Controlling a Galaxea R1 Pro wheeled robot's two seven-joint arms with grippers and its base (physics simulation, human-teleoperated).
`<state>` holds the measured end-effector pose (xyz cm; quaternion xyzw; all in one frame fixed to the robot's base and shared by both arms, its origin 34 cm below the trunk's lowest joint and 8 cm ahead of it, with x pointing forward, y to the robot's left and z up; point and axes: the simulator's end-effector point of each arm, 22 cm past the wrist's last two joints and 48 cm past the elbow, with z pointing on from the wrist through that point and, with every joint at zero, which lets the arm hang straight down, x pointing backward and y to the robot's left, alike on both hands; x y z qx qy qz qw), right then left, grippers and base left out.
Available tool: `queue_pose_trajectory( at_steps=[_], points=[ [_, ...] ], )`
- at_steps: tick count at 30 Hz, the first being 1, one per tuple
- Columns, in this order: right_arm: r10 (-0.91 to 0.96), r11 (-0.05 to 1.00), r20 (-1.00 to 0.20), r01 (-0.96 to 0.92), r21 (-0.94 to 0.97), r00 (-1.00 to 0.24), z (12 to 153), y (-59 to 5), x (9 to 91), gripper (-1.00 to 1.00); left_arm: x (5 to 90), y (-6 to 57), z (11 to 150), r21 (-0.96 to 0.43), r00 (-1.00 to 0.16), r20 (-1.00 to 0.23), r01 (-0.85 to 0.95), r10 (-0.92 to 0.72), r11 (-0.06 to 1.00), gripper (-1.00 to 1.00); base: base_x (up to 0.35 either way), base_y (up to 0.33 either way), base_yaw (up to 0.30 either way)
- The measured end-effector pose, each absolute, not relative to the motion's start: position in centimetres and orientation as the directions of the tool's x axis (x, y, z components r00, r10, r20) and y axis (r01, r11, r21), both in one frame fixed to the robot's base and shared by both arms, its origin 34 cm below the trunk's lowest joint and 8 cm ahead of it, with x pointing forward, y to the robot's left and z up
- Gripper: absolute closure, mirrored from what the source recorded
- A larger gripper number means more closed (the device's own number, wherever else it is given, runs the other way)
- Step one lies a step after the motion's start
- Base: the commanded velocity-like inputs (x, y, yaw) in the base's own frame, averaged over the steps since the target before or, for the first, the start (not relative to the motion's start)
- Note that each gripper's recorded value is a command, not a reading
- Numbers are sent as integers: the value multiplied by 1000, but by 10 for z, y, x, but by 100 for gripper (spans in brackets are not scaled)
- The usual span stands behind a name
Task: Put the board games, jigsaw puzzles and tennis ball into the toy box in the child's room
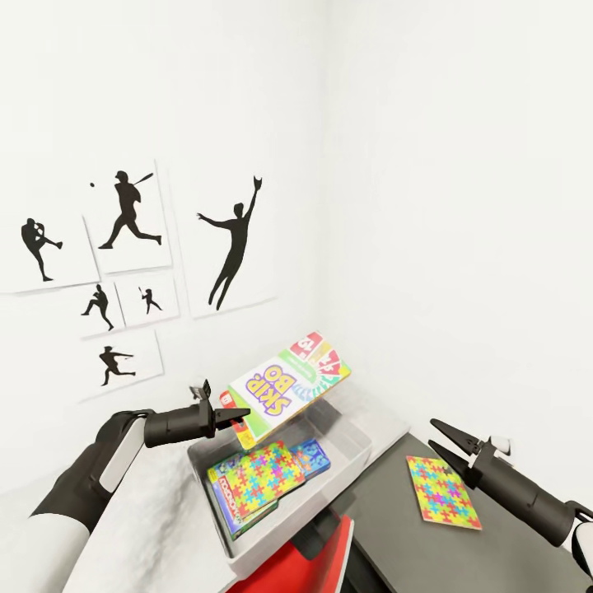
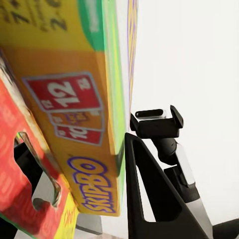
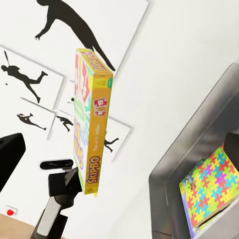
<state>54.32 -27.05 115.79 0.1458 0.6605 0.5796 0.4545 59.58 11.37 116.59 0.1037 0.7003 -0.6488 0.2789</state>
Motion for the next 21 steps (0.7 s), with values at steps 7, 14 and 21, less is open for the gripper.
queue_pose_trajectory(
  at_steps=[7, 14, 21],
  points=[
    [721, 287, -432, -334, 898, -542, 1158, -272, 543, -100, 596, 114, 1166, -851, -823, -526, 508, -217, 136, 100, 58, 0, 1],
    [715, 292, -445, -349, 891, -538, 1164, -270, 542, -100, 597, 115, 1161, -856, -828, -517, 495, -216, 150, 100, 4, 0, 0],
    [710, 310, -458, -347, 885, -535, 1165, -273, 543, -100, 621, 130, 1105, -889, -871, -427, 356, -243, 287, 100, 0, 0, 0]
  ],
)
